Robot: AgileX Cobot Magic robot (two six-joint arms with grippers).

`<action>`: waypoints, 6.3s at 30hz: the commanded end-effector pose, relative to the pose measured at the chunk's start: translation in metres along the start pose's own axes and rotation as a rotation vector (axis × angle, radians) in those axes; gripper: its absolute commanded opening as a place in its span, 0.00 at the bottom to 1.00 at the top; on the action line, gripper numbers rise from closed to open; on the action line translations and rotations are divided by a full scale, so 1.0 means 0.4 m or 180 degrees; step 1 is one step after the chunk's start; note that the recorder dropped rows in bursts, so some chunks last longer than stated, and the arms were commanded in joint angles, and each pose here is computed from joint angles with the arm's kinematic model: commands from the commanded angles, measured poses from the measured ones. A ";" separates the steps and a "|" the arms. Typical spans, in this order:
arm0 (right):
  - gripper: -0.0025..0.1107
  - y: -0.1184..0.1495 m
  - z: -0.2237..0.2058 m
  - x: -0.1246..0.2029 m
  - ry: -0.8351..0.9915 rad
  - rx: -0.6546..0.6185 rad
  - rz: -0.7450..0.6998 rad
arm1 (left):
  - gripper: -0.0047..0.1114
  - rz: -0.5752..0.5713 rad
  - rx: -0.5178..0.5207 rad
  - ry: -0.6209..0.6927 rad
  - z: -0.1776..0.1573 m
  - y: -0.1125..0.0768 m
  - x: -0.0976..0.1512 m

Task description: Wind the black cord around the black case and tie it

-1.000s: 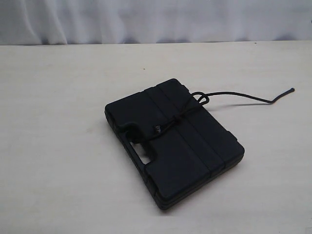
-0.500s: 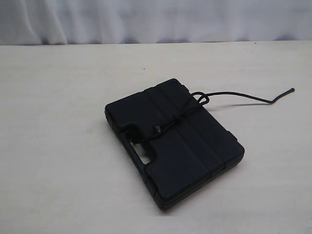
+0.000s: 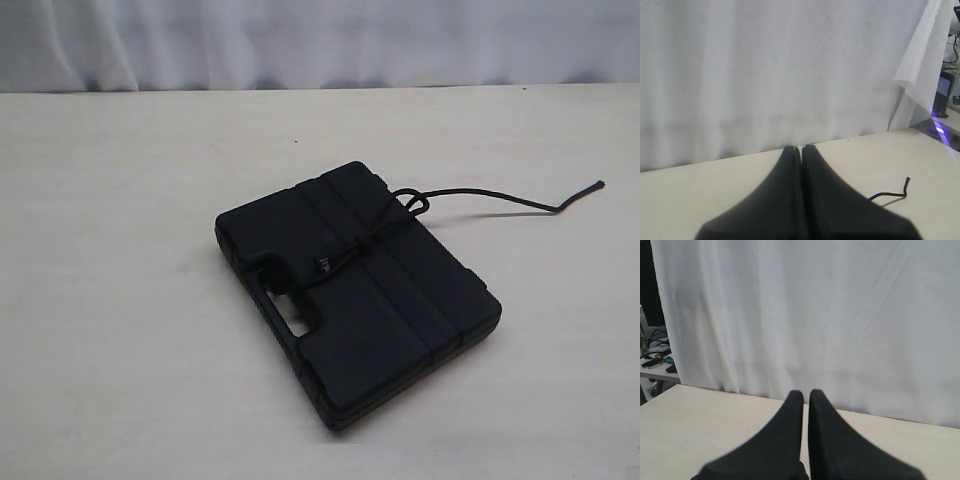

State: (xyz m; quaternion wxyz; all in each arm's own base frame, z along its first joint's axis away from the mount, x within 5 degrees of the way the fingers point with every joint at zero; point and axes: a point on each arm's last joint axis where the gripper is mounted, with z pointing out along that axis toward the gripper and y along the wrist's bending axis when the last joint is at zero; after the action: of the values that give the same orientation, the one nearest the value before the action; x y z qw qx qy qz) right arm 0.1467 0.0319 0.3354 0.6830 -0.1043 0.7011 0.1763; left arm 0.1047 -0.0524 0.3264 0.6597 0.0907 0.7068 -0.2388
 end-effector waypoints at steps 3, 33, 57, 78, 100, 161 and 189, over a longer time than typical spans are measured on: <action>0.06 0.000 -0.002 0.001 -0.0007 0.0002 0.0007 | 0.04 0.0027 -0.0292 -0.0183 -0.036 0.033 0.044; 0.06 0.000 -0.002 0.001 -0.0008 -0.0006 0.0007 | 0.04 0.0908 -0.0644 -0.0477 -0.158 0.077 0.229; 0.06 0.000 -0.002 0.001 -0.0008 -0.0006 0.0007 | 0.04 0.0843 -0.1522 0.0579 -0.168 0.136 0.335; 0.06 0.000 -0.002 0.001 -0.0008 -0.0006 0.0007 | 0.04 0.0807 -0.1649 0.0580 -0.170 0.141 0.335; 0.06 0.026 -0.054 -0.011 -0.0236 0.0044 -0.0129 | 0.04 0.0807 -0.1649 0.0580 -0.170 0.141 0.335; 0.06 -0.010 -0.234 0.325 -0.0019 0.1008 -0.0826 | 0.04 0.0839 -0.1660 0.0604 -0.171 0.142 0.336; 0.06 -0.012 -0.239 0.383 0.0758 0.0911 -0.0444 | 0.04 0.0839 -0.1660 0.0604 -0.171 0.142 0.336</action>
State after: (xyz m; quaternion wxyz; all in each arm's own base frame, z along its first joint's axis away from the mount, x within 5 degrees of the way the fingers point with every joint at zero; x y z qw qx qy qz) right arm 0.0539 0.0045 0.1838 0.6152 -0.0770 0.7846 0.0104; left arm 0.0538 0.0032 0.1839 0.6135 0.0332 0.7876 0.0481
